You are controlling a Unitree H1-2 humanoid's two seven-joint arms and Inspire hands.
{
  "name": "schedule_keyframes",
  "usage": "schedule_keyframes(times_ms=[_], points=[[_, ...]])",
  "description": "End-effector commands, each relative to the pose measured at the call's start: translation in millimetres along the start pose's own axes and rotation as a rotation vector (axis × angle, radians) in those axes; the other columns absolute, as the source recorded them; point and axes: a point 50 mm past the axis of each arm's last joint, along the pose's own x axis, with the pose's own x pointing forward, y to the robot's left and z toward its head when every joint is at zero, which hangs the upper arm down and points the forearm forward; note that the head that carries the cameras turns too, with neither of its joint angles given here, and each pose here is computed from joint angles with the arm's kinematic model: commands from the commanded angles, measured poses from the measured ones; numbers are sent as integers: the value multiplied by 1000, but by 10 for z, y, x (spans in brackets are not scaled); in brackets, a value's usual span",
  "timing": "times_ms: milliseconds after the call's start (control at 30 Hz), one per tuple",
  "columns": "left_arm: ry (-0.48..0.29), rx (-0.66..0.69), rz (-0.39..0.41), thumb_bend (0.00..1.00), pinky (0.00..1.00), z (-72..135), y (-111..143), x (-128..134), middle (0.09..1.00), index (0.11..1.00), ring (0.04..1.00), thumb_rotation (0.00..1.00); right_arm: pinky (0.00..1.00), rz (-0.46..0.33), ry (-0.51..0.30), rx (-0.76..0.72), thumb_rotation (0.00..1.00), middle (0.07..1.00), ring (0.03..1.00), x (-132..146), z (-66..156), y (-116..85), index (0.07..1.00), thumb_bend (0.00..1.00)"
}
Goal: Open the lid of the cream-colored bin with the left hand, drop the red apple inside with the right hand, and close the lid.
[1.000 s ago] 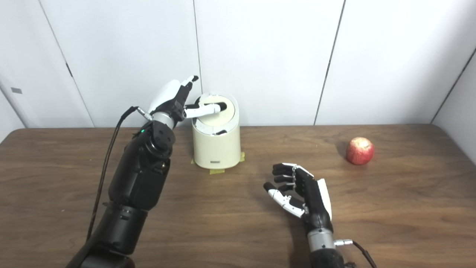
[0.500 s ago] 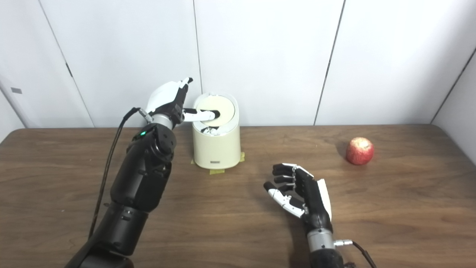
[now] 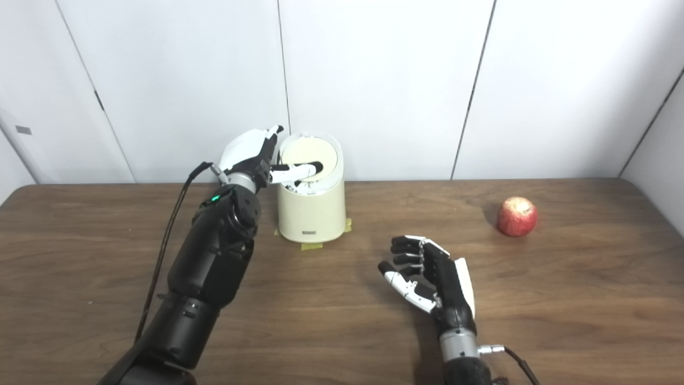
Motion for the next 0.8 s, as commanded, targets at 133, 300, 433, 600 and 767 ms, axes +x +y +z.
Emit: schedule_keyframes(times_ms=[133, 300, 433, 600, 767], points=[[-40, 169, 138, 897, 1000, 142, 228, 64, 1000, 1000, 1000, 305, 521, -15, -74, 12, 236, 641, 619, 87, 179, 7, 621, 343], [-40, 272, 177, 932, 1000, 65, 202, 93, 1000, 1000, 1000, 83, 521, -15, -71, 16, 226, 643, 617, 82, 180, 4, 621, 346], [-40, 290, 190, 669, 1000, 16, 197, 103, 1000, 1000, 1000, 4, 517, -9, -76, 3, 224, 641, 616, 79, 186, 1, 622, 341], [-42, 315, 192, 603, 1000, -29, 192, 108, 1000, 1000, 1000, 0, 518, -9, -69, 9, 219, 639, 614, 76, 194, 1, 620, 345], [-48, 331, 194, 598, 1000, -54, 182, 109, 1000, 1000, 1000, 0, 516, -6, -74, 2, 221, 640, 616, 78, 189, 5, 621, 344]])
